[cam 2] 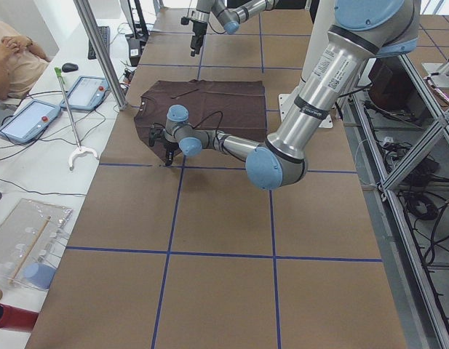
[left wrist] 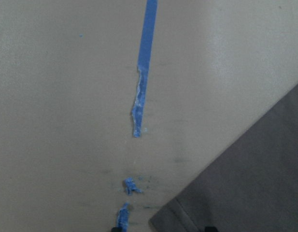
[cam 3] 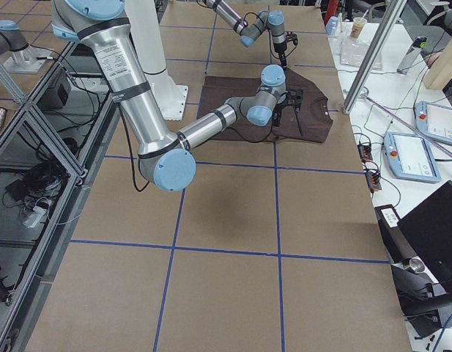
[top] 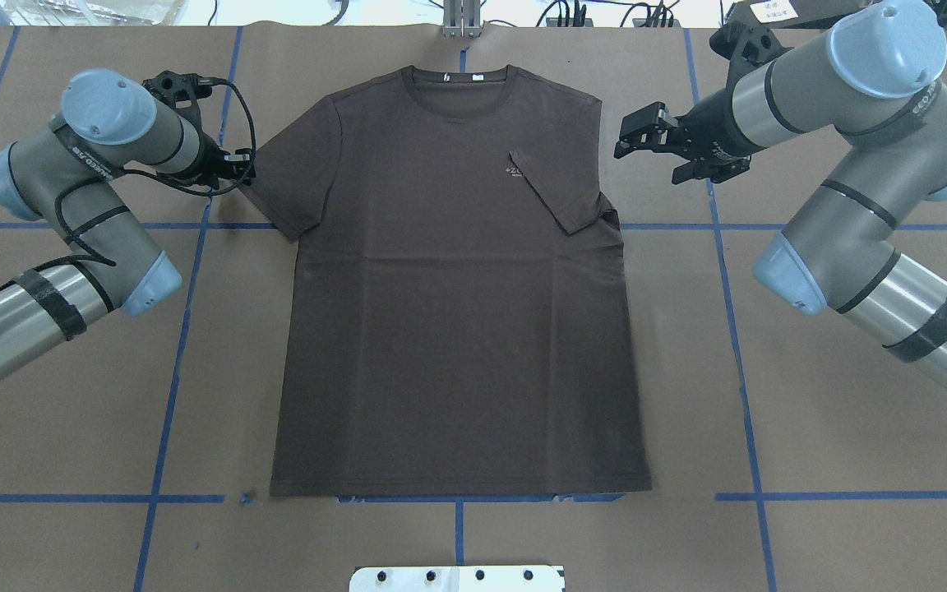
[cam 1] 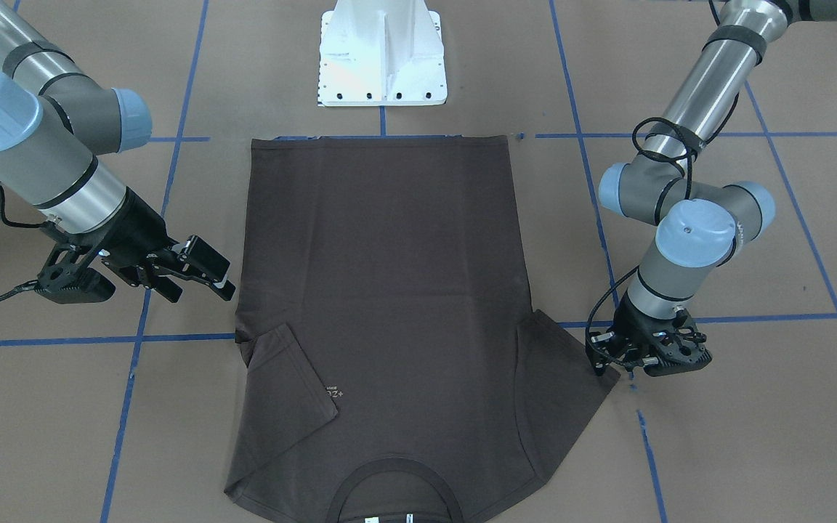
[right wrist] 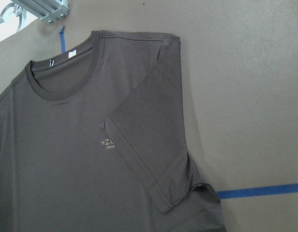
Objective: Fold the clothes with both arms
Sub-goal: 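Fold the sleeve nearest the left gripper inward over the shirt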
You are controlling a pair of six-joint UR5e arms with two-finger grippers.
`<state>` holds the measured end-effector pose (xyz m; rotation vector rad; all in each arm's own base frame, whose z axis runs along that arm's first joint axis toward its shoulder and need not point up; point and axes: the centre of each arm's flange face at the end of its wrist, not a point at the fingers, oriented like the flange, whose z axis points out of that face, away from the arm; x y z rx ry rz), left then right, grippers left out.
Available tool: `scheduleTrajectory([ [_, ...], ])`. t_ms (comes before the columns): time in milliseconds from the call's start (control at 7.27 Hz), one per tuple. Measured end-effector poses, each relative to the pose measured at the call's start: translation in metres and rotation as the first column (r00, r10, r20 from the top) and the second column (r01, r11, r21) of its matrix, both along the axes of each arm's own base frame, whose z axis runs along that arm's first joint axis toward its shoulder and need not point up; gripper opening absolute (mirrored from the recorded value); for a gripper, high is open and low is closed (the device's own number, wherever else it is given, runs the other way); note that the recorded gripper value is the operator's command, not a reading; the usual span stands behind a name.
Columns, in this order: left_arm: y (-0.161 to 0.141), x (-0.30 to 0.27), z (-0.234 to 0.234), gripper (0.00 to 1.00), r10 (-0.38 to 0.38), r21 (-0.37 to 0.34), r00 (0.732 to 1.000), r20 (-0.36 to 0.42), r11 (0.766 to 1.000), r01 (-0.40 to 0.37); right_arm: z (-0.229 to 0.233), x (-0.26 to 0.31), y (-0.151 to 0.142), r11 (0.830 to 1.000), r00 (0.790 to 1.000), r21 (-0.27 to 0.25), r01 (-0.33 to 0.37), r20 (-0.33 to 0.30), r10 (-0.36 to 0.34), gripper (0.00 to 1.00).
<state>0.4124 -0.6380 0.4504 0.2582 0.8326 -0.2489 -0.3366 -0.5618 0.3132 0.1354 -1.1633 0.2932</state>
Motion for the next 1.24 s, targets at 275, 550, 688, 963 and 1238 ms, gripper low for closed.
scheduleTrajectory([
  [275, -0.001, 0.001, -0.003, 0.00, 0.001, 0.003, 1.000, -0.002, 1.000, -0.001, 0.001, 0.000, 0.000, 1.000, 1.000, -0.002, -0.001, -0.002, 0.001, 1.00],
  [550, -0.003, 0.004, -0.014, 0.00, 0.002, 0.012, 1.000, -0.013, 1.000, -0.002, 0.002, 0.000, -0.001, 1.000, 1.000, -0.003, -0.002, -0.004, 0.002, 1.00],
  [688, -0.006, 0.006, -0.028, 0.00, 0.001, 0.022, 1.000, -0.026, 1.000, -0.001, 0.003, 0.000, -0.001, 1.000, 1.000, -0.003, -0.003, -0.004, 0.003, 1.00],
  [963, -0.007, 0.009, -0.071, 0.00, -0.007, 0.046, 0.997, -0.071, 0.999, 0.010, 0.006, 0.001, 0.001, 1.000, 1.000, -0.007, -0.002, -0.006, 0.002, 1.00],
  [1238, 0.001, 0.035, -0.110, 0.00, -0.015, 0.029, 0.993, -0.117, 0.999, 0.019, 0.008, 0.000, 0.001, 1.000, 1.000, -0.010, 0.000, -0.008, 0.000, 1.00],
])
